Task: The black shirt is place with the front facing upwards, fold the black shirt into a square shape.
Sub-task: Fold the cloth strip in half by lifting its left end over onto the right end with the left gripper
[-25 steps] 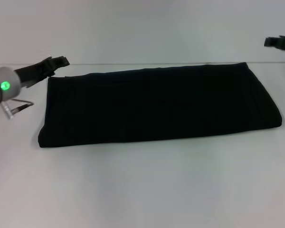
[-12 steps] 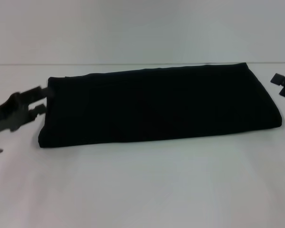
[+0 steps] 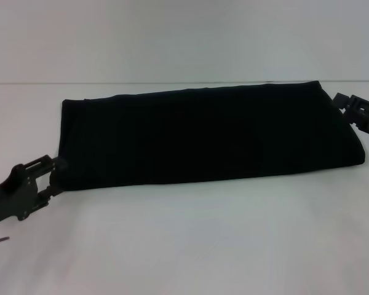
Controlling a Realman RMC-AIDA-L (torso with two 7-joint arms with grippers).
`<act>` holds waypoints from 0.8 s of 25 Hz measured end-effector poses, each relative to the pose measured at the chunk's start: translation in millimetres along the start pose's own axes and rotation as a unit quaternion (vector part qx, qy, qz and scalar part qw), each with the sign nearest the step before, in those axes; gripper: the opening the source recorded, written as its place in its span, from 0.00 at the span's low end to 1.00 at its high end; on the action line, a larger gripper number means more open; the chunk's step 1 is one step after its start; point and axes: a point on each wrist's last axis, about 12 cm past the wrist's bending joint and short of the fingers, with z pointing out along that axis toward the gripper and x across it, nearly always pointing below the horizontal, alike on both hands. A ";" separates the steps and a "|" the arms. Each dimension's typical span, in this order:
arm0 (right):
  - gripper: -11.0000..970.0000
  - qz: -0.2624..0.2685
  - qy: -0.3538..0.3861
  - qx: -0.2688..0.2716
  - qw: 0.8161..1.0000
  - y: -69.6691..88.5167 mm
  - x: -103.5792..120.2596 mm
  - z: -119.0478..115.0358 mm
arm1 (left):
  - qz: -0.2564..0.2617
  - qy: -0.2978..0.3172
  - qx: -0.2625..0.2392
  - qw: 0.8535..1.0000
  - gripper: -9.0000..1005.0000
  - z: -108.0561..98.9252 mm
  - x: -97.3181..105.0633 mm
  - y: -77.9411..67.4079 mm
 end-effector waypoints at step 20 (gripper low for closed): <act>0.76 -0.001 0.004 0.006 1.000 -3.4 7.3 4.8 | -0.037 -0.031 -0.029 0.998 0.69 17.7 -2.9 10.1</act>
